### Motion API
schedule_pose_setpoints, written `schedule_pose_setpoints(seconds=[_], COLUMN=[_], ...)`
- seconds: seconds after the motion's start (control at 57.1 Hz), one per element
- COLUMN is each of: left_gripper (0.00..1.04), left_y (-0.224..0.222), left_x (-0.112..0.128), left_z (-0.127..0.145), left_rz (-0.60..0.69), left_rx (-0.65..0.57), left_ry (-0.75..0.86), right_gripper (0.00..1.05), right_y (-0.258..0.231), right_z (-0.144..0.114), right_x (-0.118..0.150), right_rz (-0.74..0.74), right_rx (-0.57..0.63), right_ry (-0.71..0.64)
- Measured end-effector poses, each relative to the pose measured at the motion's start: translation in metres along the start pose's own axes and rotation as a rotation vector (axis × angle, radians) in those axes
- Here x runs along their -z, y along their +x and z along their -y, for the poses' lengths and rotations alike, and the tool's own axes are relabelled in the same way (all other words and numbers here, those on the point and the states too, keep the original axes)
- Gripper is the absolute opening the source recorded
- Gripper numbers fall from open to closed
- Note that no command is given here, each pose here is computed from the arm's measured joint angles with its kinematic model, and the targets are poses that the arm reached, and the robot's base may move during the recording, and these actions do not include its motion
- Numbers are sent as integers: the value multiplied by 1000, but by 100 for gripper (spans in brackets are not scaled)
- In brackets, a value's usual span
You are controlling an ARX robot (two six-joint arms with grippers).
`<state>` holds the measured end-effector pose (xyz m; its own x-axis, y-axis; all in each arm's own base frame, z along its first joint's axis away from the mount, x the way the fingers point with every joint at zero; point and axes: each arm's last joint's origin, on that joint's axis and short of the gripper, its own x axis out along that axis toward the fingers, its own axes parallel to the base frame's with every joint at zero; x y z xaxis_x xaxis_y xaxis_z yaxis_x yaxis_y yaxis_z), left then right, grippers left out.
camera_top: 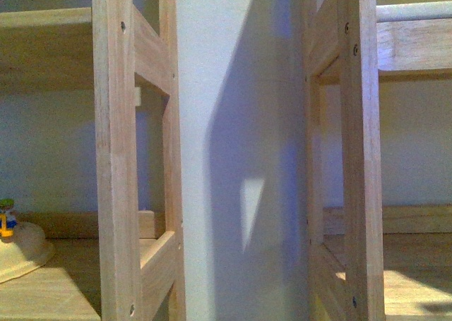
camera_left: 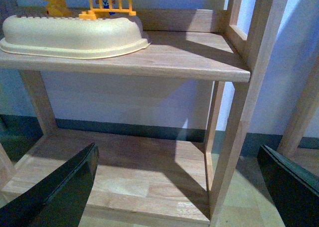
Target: Put away toys
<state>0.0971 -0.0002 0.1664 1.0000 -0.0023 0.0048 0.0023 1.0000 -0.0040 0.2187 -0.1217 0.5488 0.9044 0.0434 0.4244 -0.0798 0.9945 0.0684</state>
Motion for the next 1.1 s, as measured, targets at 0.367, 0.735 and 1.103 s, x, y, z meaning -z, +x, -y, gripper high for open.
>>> schedule_pose_setpoints(seconds=[0.367, 0.735, 1.103], left_gripper=[99, 99, 99], left_y=[0, 0, 0], left_x=[0, 0, 0], left_z=[0, 0, 0], left_rz=[0, 0, 0], left_rx=[0, 0, 0], left_ry=[0, 0, 0], right_gripper=[10, 10, 10], right_y=[61, 103, 137], right_z=[-15, -40, -54], right_x=[39, 73, 91], right_rz=[-44, -70, -74], right_rx=[-97, -175, -203], right_ry=[122, 208, 262])
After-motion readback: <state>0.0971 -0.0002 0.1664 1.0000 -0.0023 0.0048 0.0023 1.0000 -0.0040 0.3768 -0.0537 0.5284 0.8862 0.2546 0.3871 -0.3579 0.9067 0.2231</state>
